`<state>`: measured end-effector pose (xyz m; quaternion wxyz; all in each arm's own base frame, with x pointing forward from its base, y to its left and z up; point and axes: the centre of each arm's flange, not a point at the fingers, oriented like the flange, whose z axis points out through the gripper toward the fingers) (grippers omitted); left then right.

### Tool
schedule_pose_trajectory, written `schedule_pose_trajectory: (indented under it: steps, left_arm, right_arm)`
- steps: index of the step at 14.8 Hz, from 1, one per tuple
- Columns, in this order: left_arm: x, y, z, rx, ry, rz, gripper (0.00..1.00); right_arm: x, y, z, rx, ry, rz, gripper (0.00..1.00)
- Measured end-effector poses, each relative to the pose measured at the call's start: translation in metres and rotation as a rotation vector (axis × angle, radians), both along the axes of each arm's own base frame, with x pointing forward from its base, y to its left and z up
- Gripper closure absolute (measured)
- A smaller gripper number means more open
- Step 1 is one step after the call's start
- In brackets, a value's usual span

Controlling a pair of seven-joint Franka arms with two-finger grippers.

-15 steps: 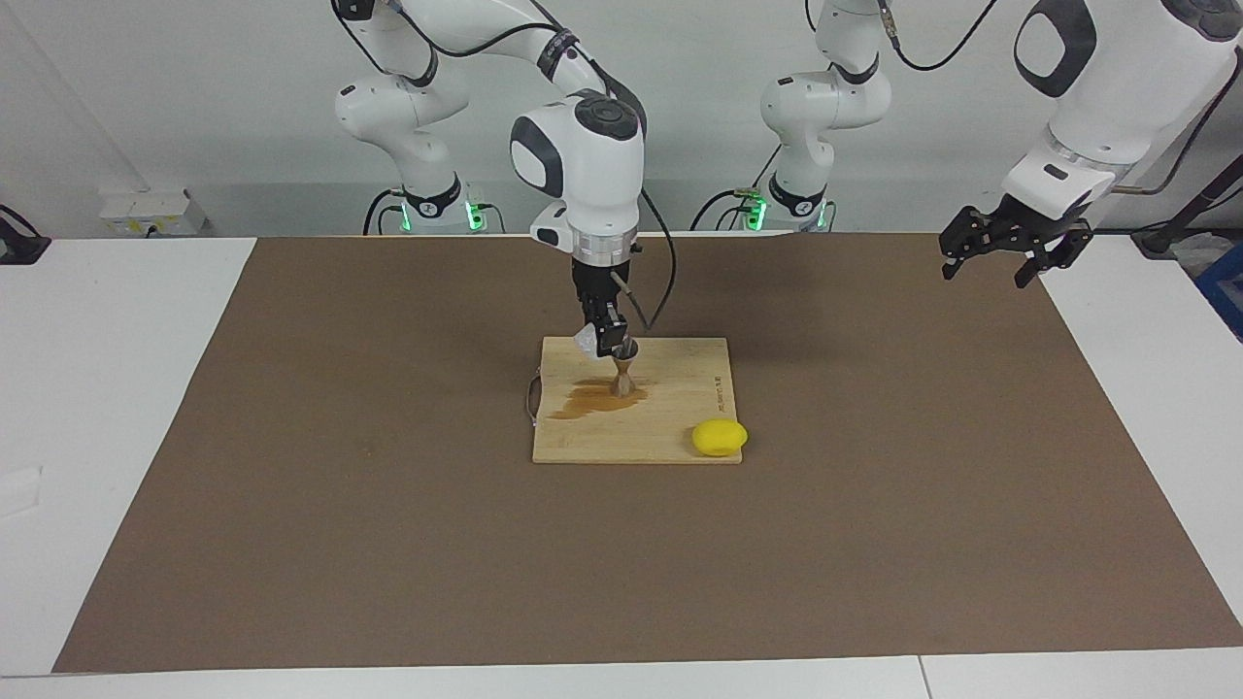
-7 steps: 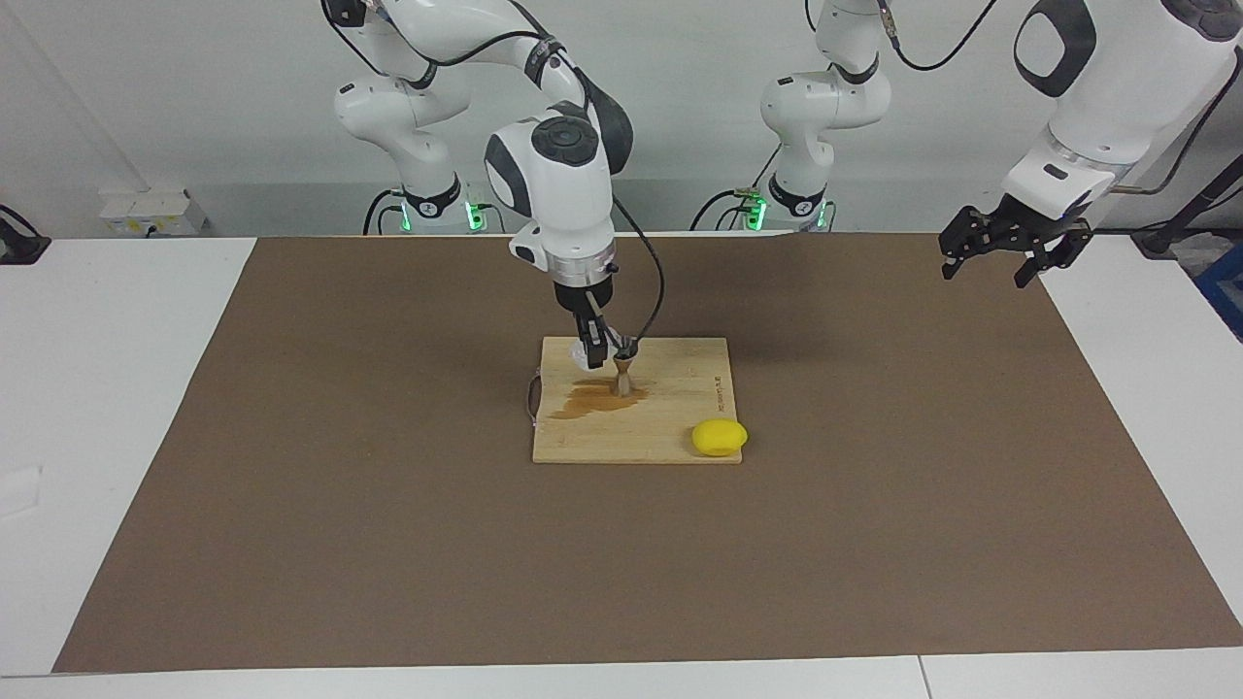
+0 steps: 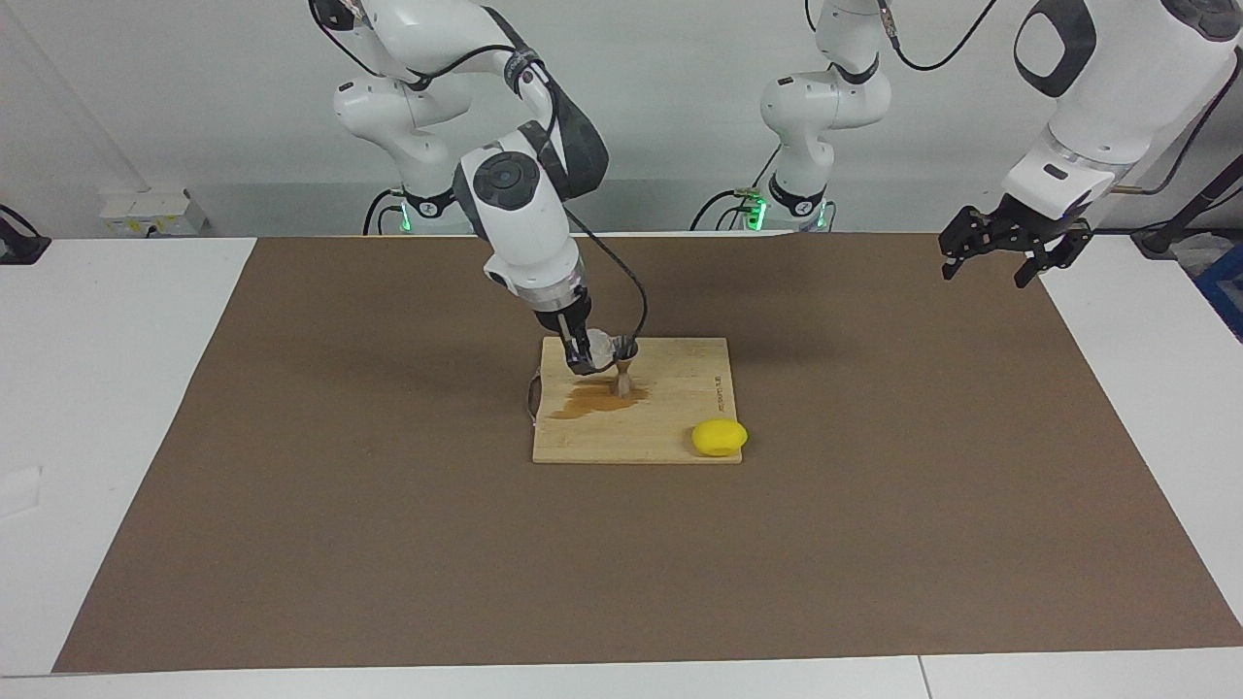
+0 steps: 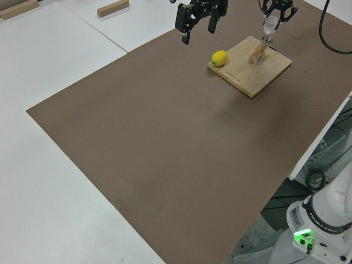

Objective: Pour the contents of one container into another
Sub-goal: 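Carry the glass cup back toward its starting spot with the right gripper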

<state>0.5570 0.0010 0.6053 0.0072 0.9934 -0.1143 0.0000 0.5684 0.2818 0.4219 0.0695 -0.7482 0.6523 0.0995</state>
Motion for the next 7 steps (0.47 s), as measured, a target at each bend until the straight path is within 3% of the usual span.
schedule_pose_trajectory:
  steps: [4,7]
  left_arm:
    - [0.000,0.000,0.000,0.000,0.000,0.000,0.00]
    - [0.000,0.000,0.000,0.000,0.000,0.000,0.00]
  right_arm:
    - [0.015,-0.063,-0.024,0.131,0.049,0.007,0.50]
    - [0.023,-0.137,-0.046,0.256,0.051,-0.011,0.50]
